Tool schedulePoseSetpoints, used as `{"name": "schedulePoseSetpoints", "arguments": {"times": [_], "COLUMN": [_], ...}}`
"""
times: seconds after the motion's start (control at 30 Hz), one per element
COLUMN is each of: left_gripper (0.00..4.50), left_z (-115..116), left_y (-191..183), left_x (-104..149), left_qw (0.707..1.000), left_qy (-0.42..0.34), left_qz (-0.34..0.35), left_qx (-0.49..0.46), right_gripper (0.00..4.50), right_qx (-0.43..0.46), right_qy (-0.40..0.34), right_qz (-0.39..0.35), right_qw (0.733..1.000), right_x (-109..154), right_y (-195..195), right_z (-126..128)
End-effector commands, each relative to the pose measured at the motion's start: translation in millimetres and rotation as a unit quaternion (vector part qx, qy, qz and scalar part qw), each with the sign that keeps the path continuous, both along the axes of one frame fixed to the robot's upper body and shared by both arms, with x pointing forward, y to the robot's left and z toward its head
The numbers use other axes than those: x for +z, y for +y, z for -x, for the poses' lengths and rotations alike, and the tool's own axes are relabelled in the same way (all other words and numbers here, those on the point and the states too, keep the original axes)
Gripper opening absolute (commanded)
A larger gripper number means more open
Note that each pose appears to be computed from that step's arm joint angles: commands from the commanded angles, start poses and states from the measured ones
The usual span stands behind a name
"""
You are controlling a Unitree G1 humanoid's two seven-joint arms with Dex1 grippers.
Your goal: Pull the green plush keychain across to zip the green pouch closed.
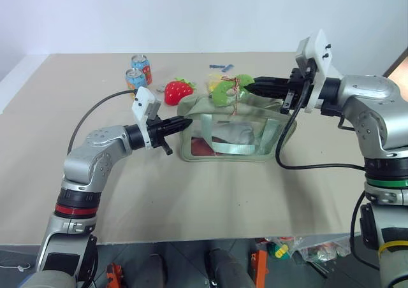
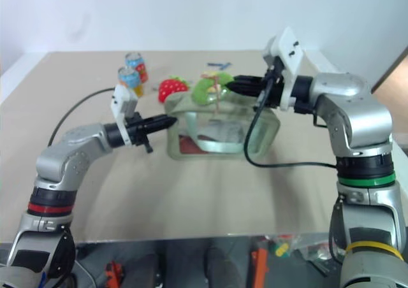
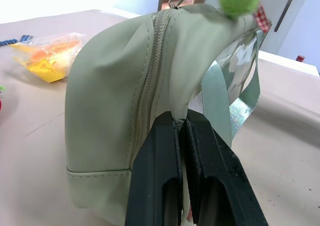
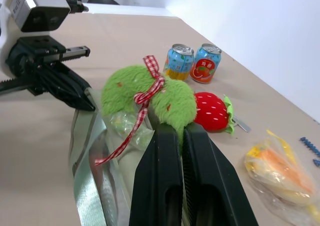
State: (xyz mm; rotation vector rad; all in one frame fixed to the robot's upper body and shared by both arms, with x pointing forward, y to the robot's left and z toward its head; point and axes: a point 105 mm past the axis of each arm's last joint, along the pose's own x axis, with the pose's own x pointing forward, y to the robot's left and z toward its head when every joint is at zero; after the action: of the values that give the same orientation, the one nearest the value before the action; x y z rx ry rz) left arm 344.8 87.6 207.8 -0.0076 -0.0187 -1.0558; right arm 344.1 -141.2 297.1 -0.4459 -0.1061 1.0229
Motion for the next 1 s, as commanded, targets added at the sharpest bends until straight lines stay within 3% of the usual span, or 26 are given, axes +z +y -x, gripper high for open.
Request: {"name": "schedulePoseSetpoints", "arguments": {"times": [0.03, 0.43, 1.0], "left_gripper": [0.0, 0.0, 0.0], "left_z": [3, 2, -6], "left_y": [-4, -7, -2], "left_x": [13, 15, 16], "left_qw": [1.0, 1.0, 0.999], "left_qy": [-0.027, -0.03, -0.028], "left_qz": [-0.004, -0.003, -0.001], "left_qx": [-0.011, -0.011, 0.023], "right_gripper": [0.04, 0.04, 0.04], "right_qx": [-0.01, -0.041, -0.076], "right_qy": [-0.027, -0.053, -0.068], "right_qz": [0.003, 0.075, 0.107], "right_qw": [1.0, 0.995, 0.989], "right_x": [15, 8, 9], "right_y": [-16, -41, -65], "right_z": [7, 5, 2]}}
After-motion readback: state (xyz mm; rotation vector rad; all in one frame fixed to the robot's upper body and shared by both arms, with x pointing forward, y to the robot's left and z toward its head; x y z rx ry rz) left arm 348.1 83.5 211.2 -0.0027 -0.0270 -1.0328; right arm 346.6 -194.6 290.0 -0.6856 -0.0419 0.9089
